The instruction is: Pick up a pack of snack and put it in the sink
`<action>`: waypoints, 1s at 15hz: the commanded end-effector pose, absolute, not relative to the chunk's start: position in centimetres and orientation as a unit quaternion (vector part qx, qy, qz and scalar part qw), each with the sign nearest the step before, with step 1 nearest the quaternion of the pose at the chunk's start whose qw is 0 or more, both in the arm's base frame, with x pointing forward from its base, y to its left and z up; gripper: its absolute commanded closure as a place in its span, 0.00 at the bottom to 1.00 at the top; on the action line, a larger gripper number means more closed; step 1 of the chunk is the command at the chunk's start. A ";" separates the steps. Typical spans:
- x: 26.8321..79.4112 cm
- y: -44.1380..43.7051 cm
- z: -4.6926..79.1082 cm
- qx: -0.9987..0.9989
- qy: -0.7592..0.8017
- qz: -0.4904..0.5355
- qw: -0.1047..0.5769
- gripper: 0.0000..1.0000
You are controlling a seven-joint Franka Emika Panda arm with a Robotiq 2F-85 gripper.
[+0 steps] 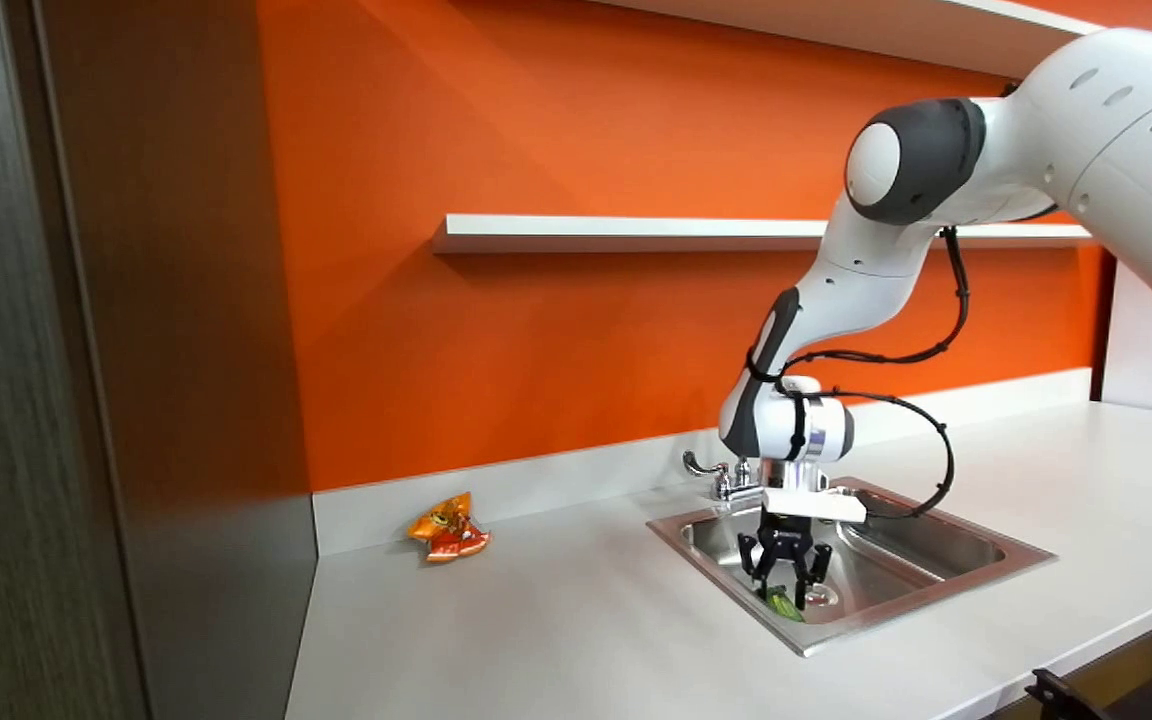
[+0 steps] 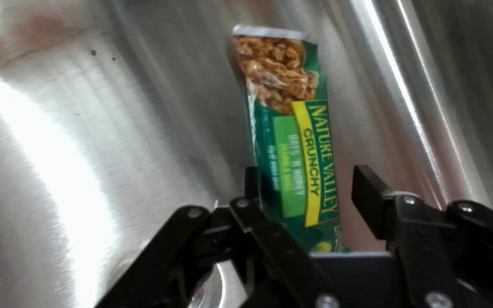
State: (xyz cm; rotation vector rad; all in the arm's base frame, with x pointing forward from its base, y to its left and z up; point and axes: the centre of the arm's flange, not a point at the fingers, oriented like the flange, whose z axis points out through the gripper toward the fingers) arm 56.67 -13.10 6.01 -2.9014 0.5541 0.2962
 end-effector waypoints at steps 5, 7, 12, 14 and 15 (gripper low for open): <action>57.6 -12.5 8.8 -0.974 0.191 0.078 0.092 0.00; 57.7 -12.0 10.5 -0.975 0.189 0.068 0.089 0.00; 57.3 -10.8 14.9 -0.979 0.185 0.040 0.081 0.00; 56.3 -10.2 16.7 -0.979 0.187 0.029 0.076 0.00; 55.7 -9.9 17.5 -0.979 0.186 0.026 0.075 0.00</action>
